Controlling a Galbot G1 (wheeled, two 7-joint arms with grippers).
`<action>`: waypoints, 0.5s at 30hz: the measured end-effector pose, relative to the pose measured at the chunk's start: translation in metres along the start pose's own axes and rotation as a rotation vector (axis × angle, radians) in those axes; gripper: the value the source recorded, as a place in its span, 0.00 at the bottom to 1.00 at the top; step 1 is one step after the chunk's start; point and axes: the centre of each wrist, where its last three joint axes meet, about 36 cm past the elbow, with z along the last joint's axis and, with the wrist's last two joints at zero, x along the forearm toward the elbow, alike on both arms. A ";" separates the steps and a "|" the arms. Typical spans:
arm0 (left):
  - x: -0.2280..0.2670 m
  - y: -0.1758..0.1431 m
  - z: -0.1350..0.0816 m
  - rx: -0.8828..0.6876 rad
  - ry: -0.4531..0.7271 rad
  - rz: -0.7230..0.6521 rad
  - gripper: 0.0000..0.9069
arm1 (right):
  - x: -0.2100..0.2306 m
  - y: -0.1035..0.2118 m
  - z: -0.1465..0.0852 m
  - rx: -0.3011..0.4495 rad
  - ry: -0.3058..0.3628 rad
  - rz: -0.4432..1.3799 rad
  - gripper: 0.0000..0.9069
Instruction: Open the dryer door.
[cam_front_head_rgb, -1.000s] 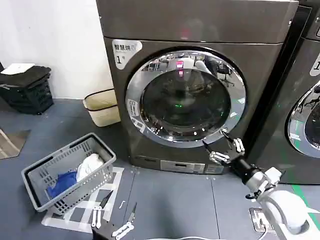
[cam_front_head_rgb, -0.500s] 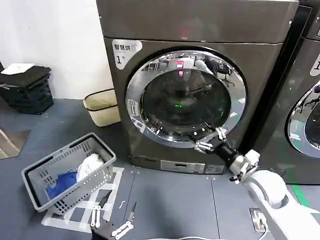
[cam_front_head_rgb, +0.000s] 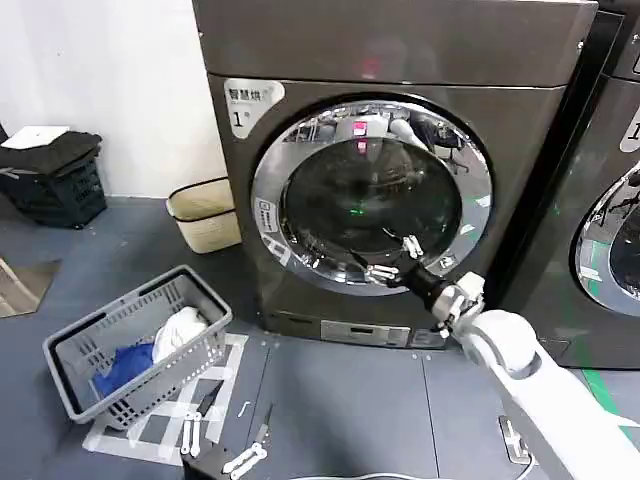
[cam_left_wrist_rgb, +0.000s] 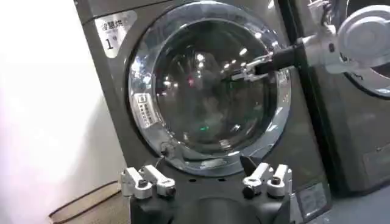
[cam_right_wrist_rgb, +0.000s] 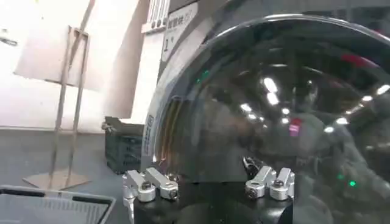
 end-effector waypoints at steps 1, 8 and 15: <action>0.000 0.000 0.000 0.000 0.000 0.000 1.00 | -0.003 0.000 -0.001 -0.001 -0.001 -0.005 1.00; 0.000 0.000 -0.001 -0.003 0.000 -0.001 1.00 | -0.022 0.003 -0.003 0.003 -0.003 -0.031 1.00; 0.001 0.000 -0.001 -0.004 0.001 -0.002 1.00 | -0.042 0.008 -0.004 0.003 -0.002 -0.057 1.00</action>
